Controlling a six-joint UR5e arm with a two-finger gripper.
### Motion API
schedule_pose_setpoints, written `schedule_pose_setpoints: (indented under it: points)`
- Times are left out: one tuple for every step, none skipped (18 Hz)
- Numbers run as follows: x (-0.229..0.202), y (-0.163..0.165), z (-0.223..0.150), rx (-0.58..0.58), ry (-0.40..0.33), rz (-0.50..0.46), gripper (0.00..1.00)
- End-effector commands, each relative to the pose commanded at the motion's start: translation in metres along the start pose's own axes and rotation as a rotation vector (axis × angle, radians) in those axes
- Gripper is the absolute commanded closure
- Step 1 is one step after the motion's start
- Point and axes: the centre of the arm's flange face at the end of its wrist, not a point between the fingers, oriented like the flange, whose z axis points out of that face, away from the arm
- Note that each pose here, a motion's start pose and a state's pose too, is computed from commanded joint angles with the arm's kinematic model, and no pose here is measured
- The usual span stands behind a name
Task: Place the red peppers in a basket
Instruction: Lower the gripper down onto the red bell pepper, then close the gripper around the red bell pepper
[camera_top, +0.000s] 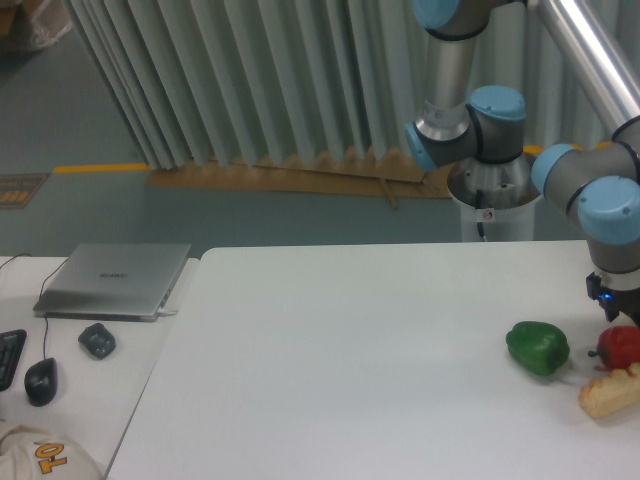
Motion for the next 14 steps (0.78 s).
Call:
schedule_pose_setpoints:
  points:
    - [0.001, -0.003, 0.004, -0.005, 0.005, -0.004, 0.00]
    - [0.002, -0.006, 0.004, -0.008, 0.004, -0.007, 0.00]
    - [0.004, -0.009, 0.003, -0.007, 0.002, -0.006, 0.00]
    - [0.005, -0.010, 0.005, -0.010, 0.007, -0.007, 0.00]
    - [0.008, -0.013, 0.004, -0.016, 0.003, -0.007, 0.00]
    - [0.011, -0.017, 0.003, -0.030, -0.002, -0.002, 0.00]
    - [0.013, -0.023, 0.010, -0.048, 0.003, 0.001, 0.00]
    - [0.015, -0.028, 0.013, -0.066, 0.002, 0.002, 0.00]
    - [0.015, -0.029, 0.015, -0.074, 0.001, 0.001, 0.00]
    - [0.015, -0.030, 0.016, -0.075, 0.002, 0.002, 0.00]
    - [0.014, -0.030, 0.016, -0.074, 0.001, 0.001, 0.04]
    - [0.014, -0.030, 0.016, -0.074, 0.001, 0.001, 0.10]
    - [0.013, -0.029, 0.015, -0.074, 0.000, -0.001, 0.27]
    - [0.012, -0.028, 0.014, -0.074, -0.001, 0.000, 0.39]
